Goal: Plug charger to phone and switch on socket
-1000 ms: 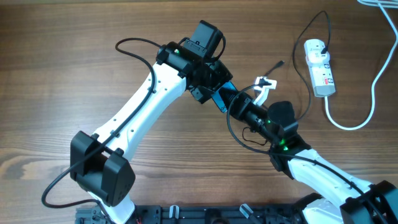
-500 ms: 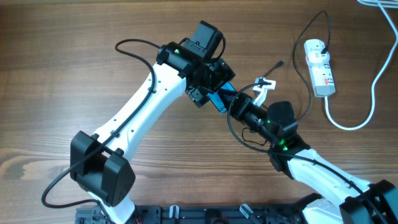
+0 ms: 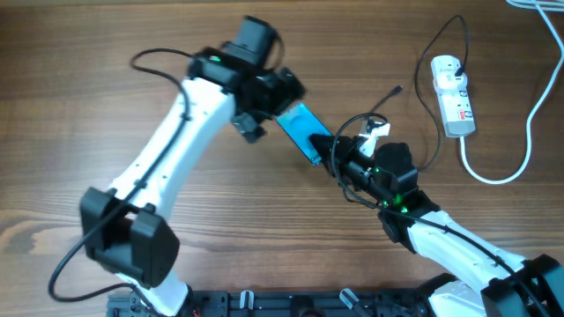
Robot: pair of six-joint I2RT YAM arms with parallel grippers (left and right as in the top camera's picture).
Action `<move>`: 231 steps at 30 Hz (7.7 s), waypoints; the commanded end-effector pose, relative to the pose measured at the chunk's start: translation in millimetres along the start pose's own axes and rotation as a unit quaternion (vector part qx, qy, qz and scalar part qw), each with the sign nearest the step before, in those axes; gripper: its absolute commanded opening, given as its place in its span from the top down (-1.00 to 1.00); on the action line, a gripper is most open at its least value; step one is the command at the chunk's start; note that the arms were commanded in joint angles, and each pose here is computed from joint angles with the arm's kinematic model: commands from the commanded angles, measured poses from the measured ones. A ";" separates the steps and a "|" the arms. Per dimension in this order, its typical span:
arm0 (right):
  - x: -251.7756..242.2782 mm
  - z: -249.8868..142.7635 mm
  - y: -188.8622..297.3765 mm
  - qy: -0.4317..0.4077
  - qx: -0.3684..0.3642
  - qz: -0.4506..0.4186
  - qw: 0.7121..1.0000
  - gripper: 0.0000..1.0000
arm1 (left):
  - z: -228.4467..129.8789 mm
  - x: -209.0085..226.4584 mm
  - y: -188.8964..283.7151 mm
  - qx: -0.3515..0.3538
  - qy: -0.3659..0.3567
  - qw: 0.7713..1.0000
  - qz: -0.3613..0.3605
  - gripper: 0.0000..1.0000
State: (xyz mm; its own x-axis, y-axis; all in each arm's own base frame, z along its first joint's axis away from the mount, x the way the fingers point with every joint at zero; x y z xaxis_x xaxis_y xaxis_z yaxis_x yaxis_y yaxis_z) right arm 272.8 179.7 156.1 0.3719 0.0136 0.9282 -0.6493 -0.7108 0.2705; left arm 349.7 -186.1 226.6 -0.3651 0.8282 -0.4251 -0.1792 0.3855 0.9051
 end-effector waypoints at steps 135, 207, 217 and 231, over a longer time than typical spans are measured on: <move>-47.8 12.4 5.7 0.118 -0.031 -0.139 0.983 -0.54 | 24.7 93.0 107.0 0.063 -0.104 0.970 -0.208 0.92; -103.4 243.0 -42.3 0.078 -0.200 -0.547 0.809 0.14 | -11.0 46.9 -26.0 0.173 -0.219 0.908 -0.313 0.92; -120.2 244.8 -47.5 0.074 -0.192 -0.553 0.807 0.43 | -9.7 46.1 -26.2 0.169 -0.223 0.907 -0.315 0.92; -102.4 232.8 -71.4 0.198 -0.026 -0.511 0.836 0.91 | -8.4 45.1 -26.3 0.169 -0.215 0.909 -0.315 0.92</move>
State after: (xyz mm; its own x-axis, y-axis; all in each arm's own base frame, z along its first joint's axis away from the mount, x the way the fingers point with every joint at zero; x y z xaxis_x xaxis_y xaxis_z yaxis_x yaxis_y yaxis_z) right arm 469.3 33.2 49.4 0.6703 0.7142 0.2014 -0.3787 0.0958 0.9206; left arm 331.0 -160.6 182.3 0.1315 0.4715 -0.8720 0.0817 0.8715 0.4836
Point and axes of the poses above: each gripper's point midway between its finger pads, its own y axis back along the fingers, its own x axis along the line the jaws close on, z = x × y, the point moved 6 cm from there along y, back along the fingers, and after that the axes turned 12 degrees about -y, right-handed, at the moved point
